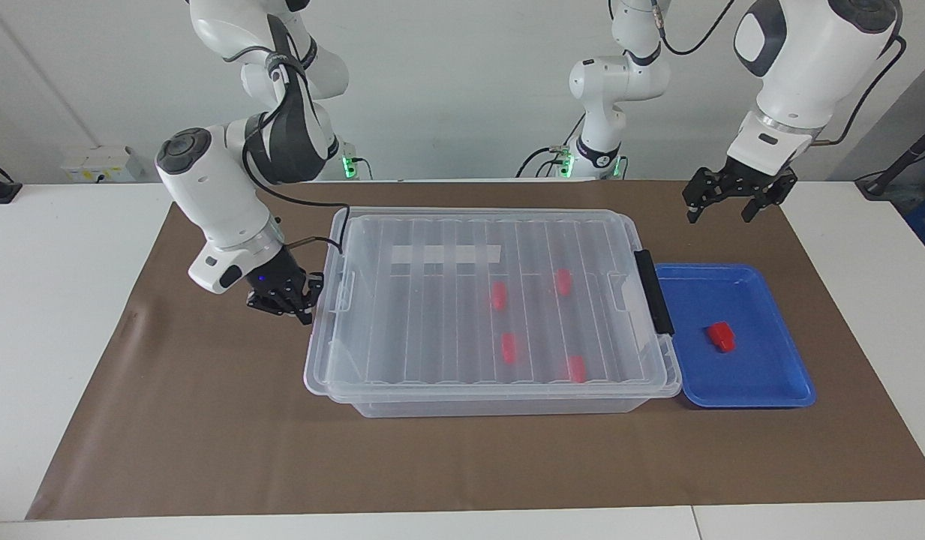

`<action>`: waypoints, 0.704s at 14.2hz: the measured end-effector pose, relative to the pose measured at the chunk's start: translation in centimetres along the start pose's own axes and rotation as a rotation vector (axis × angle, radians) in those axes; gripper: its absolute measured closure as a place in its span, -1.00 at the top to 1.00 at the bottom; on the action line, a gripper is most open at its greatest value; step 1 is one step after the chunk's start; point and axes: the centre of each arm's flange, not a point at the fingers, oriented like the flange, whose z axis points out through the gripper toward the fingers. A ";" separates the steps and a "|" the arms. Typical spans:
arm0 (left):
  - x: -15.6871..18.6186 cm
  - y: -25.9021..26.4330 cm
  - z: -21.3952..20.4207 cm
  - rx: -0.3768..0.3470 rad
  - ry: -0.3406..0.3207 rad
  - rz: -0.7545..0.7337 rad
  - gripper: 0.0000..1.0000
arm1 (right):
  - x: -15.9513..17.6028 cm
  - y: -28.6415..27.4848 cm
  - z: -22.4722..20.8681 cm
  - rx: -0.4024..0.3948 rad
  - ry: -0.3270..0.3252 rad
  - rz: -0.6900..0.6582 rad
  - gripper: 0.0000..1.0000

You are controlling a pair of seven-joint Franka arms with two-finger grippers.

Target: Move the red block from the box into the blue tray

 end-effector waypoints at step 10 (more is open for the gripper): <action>-0.1 0.2 -0.4 0.000 0.006 0.003 1.00 | -5.8 1.2 -14.8 -0.153 -0.115 0.219 1.00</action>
